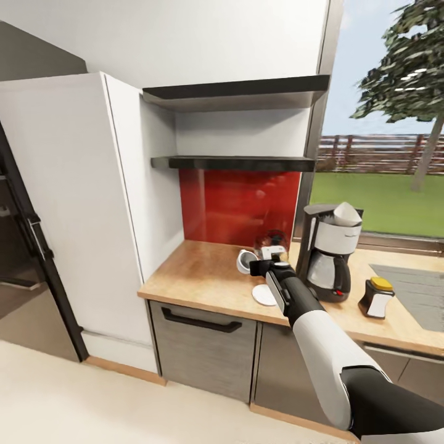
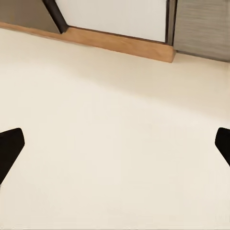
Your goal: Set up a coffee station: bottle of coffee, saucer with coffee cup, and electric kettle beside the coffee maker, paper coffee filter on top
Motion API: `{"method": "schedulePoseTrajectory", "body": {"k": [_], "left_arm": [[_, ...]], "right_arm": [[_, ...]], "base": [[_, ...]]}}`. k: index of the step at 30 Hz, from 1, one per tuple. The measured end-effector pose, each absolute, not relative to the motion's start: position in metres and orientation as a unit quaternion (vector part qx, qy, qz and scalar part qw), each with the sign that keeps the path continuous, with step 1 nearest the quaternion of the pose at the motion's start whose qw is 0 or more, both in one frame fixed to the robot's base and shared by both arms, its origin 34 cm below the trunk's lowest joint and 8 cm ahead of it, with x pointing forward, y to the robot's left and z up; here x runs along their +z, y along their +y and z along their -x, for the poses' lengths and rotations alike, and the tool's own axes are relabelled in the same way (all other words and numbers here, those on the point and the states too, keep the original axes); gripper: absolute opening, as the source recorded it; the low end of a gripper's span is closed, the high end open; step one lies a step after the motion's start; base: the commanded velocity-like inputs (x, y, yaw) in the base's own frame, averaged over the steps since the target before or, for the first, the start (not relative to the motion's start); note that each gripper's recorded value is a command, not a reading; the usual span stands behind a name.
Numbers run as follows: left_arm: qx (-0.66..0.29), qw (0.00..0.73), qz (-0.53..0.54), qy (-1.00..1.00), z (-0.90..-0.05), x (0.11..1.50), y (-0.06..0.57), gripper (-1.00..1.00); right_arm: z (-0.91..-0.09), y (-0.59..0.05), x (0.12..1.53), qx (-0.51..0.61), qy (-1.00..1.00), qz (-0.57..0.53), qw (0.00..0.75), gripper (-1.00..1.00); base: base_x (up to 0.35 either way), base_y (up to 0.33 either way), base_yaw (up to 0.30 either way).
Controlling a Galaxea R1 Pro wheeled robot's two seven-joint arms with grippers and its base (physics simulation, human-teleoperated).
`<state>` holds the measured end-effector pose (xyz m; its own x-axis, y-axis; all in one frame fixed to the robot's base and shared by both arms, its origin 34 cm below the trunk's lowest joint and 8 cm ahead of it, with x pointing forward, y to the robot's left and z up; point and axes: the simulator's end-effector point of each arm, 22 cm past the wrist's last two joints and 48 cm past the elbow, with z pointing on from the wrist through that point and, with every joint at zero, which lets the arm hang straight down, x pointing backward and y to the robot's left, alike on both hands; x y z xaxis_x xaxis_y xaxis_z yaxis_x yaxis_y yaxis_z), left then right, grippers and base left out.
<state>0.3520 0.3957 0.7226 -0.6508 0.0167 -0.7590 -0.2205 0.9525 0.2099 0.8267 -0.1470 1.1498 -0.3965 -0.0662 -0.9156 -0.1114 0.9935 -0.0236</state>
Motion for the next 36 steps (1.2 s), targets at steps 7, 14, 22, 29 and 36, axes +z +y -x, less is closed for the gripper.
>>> {"method": "schedulePoseTrajectory", "body": {"k": [7, 14, 22, 29, 36], "left_arm": [[0.143, 0.410, 0.056, 0.899, -0.350, 0.721, 0.396, 1.00], [0.145, 0.406, 0.056, 0.900, -0.347, 0.719, 0.397, 1.00], [0.145, 0.402, 0.055, 0.902, -0.345, 0.716, 0.397, 1.00], [0.145, 0.401, 0.055, 0.903, -0.344, 0.716, 0.397, 1.00], [0.148, 0.401, 0.055, 0.902, -0.344, 0.717, 0.401, 1.00]], "right_arm": [[-0.828, -0.147, 1.144, 0.021, 0.838, 0.053, 0.543, -1.00], [-0.829, -0.147, 1.138, 0.021, 0.840, 0.053, 0.540, -1.00], [-0.830, -0.147, 1.129, 0.016, 0.844, 0.056, 0.533, -1.00], [-0.830, -0.155, 1.124, -0.026, 0.844, 0.086, 0.528, -1.00], [-0.816, -0.177, 1.093, -0.105, 0.869, 0.131, 0.465, -1.00]], "base": [[0.155, 0.167, -0.229], [0.016, 0.013, -0.195], [0.001, 0.001, -0.168], [0.000, 0.000, -0.023], [0.000, 0.000, -0.001]]}}
